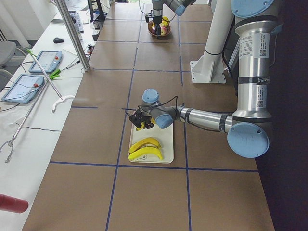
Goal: Transfer all bananas from basket to plate
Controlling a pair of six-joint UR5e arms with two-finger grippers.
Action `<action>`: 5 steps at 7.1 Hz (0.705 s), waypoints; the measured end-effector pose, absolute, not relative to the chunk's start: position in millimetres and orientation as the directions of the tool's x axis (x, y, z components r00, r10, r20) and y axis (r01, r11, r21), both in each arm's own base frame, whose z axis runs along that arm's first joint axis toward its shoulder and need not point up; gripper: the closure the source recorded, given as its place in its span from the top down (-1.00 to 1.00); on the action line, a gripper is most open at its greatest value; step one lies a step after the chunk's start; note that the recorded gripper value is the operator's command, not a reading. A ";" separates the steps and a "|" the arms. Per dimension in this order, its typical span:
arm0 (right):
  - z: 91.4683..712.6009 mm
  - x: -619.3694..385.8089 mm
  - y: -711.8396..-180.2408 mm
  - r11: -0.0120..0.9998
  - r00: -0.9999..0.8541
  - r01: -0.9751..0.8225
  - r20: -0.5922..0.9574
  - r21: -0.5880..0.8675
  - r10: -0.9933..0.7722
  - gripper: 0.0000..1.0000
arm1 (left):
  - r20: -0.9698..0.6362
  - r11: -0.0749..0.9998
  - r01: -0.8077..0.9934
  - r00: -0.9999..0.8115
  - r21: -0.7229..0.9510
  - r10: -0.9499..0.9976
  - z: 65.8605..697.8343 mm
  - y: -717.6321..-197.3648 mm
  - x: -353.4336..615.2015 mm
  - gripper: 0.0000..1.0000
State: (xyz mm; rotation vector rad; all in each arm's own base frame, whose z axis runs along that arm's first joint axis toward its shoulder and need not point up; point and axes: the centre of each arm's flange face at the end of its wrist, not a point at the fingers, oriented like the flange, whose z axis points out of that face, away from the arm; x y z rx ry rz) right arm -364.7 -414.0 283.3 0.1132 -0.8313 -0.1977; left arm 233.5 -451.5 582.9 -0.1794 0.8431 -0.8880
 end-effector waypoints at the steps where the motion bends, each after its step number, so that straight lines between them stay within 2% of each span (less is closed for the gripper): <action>1: 282.9 -365.2 -414.0 0.975 0.656 0.133 0.721 0.180 -0.223 1.00 | -0.569 0.647 0.614 0.360 -0.451 -0.739 595.7 -453.5 229.1 0.63; 2: 281.7 -365.0 -413.7 0.974 0.654 0.133 0.722 0.183 -0.225 1.00 | -0.578 0.671 0.607 0.388 -0.425 -0.718 603.5 -455.1 224.3 0.99; 5: 279.5 -363.1 -412.9 0.974 0.650 0.129 0.726 0.187 -0.225 1.00 | -0.621 0.703 0.595 0.394 -0.390 -0.678 597.9 -470.5 186.4 0.99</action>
